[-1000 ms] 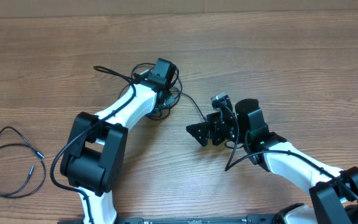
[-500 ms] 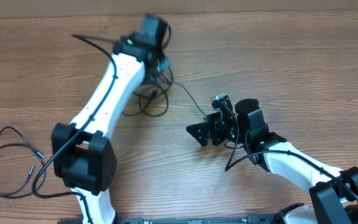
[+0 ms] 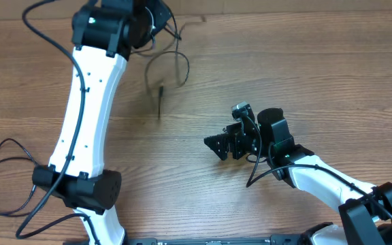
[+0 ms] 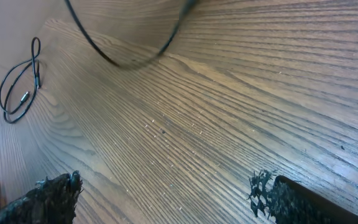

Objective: Untangle cables
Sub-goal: 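Lift the grasped cable upward away from the tangle with the left gripper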

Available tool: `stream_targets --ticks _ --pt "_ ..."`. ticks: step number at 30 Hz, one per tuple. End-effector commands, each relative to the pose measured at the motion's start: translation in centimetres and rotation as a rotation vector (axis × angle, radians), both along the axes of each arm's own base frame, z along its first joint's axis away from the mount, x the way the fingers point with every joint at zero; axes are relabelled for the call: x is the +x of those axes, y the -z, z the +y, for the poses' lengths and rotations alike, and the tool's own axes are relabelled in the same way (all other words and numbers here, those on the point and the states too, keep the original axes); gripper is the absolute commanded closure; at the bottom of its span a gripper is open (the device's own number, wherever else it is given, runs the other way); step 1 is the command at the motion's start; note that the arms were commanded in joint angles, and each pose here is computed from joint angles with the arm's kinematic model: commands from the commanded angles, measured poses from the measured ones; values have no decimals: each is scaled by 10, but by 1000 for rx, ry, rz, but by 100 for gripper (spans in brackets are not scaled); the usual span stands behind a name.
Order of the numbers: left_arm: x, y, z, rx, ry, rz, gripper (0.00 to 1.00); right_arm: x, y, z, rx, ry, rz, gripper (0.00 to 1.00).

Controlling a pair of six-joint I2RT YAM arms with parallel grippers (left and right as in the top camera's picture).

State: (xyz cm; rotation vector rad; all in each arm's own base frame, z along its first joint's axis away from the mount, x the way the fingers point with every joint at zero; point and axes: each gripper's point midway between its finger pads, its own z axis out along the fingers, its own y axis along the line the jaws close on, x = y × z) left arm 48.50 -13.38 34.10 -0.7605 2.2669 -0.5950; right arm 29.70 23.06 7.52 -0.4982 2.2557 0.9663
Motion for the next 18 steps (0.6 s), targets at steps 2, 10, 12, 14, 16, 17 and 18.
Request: stream_targets --ticks 2,10,12,14,16,17,18 --pt "-8 -31 0 -23 11 -68 96 1 -2 3 1 -7 -4 2" --pt "-11 -28 1 -18 10 -50 96 0 -1 3 -2 -9 -3 2" --pt "-11 -28 1 -18 10 -50 96 0 -1 3 -2 -9 -3 2" --pt "-11 -27 2 -15 7 -49 96 0 -1 3 -2 -9 -2 2" --pt "-11 -27 2 -14 7 -48 96 0 -1 3 -2 -9 -3 2" --pt "-11 -27 3 -11 4 -47 96 0 -1 3 -2 -9 -3 2" --pt "-11 -25 5 0 -7 -43 96 0 -1 3 -2 -9 -3 2"
